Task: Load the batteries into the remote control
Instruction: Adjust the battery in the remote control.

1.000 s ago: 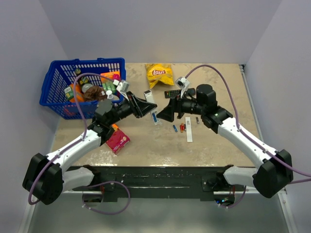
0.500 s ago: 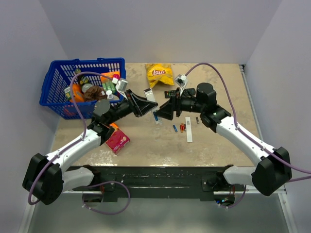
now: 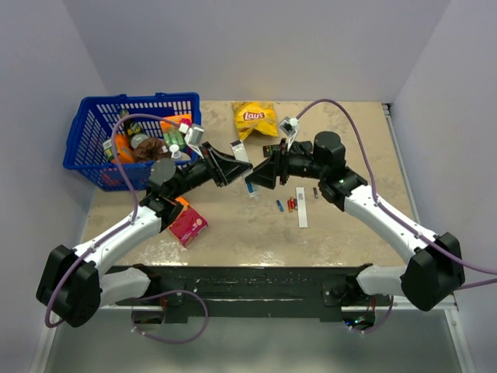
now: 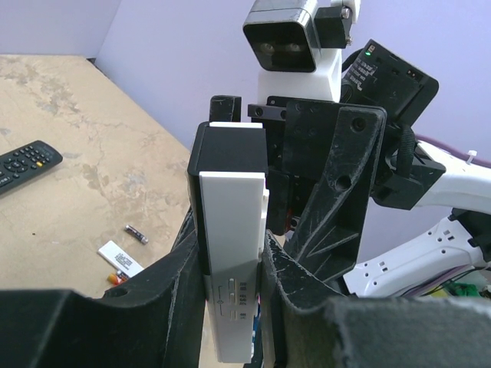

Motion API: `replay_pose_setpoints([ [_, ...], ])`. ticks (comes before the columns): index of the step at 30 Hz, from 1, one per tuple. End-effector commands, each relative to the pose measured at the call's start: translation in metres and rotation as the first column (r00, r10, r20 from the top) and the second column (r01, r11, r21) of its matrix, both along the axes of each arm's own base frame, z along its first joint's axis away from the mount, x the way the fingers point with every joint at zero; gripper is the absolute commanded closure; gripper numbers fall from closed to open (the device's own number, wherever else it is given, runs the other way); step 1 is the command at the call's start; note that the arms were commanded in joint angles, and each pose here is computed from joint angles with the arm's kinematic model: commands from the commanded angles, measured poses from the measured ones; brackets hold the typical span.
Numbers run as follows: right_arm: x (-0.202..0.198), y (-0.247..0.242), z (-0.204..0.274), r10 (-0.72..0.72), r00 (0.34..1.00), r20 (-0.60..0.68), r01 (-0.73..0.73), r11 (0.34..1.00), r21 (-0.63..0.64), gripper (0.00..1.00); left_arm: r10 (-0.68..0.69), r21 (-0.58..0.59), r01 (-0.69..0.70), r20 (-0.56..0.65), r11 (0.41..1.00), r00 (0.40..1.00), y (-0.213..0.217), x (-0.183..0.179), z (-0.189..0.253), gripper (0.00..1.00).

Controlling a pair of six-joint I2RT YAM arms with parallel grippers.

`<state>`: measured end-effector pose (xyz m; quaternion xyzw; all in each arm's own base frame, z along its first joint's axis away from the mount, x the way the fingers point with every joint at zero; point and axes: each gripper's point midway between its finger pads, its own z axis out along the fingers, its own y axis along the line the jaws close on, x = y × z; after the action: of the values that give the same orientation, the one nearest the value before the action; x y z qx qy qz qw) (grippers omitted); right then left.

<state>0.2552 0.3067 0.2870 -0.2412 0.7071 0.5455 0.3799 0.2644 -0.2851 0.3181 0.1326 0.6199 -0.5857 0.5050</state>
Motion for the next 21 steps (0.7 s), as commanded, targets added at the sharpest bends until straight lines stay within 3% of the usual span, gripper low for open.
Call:
replay_pose_setpoints([
  [1, -0.001, 0.006, 0.027, 0.036, 0.997, 0.062, -0.039, 0.998, 0.052, 0.32, 0.001, -0.060, 0.006, 0.110, 0.998, 0.994, -0.001, -0.002, 0.039, 1.00],
  [9, 0.001, 0.006, 0.013, 0.030, 0.999, 0.041, -0.031, 0.999, 0.023, 0.41, 0.014, -0.074, -0.006, 0.107, 0.997, 0.994, 0.000, 0.000, 0.043, 1.00],
  [14, -0.003, 0.002, -0.008, 0.023, 1.000, 0.015, -0.023, 1.000, -0.006, 0.53, 0.049, -0.132, -0.038, 0.080, 0.991, 0.996, 0.005, 0.002, 0.049, 1.00],
  [21, -0.008, -0.003, -0.024, 0.009, 1.000, -0.009, -0.009, 1.000, -0.021, 0.56, 0.046, -0.185, -0.027, 0.098, 0.982, 0.994, 0.006, -0.001, 0.064, 1.00],
])
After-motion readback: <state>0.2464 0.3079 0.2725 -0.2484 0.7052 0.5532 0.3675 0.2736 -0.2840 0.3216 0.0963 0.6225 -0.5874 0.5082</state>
